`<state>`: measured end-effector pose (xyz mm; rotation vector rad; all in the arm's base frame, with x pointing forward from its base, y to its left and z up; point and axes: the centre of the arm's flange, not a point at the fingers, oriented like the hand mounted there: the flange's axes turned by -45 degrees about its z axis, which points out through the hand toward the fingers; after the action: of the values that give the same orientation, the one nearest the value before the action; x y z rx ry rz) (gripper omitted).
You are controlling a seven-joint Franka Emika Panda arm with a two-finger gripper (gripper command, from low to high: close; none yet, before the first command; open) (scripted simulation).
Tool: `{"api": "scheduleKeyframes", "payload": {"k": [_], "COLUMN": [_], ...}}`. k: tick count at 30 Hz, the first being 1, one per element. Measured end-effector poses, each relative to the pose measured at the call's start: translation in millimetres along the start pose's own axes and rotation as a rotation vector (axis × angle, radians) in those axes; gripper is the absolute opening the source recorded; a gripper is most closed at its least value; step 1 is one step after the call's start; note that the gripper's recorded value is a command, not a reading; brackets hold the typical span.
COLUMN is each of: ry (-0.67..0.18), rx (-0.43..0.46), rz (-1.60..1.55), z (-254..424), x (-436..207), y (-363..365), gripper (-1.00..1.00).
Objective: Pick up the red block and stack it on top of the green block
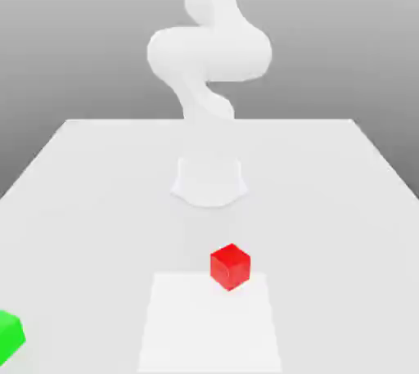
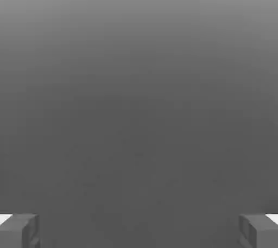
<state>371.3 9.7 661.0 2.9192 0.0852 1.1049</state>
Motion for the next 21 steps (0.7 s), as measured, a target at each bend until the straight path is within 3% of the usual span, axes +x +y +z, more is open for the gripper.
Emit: {"api": "scheduleKeyframes", "payload": {"k": [9, 17, 21], "ry": [-0.325, -0.638, -0.683], "rx": [0.071, 0.228, 0.253], "rz": [-0.288, -0.544, -0.58], "z": [192, 296, 324], "x": [-121, -310, -354], "y": [-30, -45, -48], "gripper": [0.0, 0.0, 0.0]}}
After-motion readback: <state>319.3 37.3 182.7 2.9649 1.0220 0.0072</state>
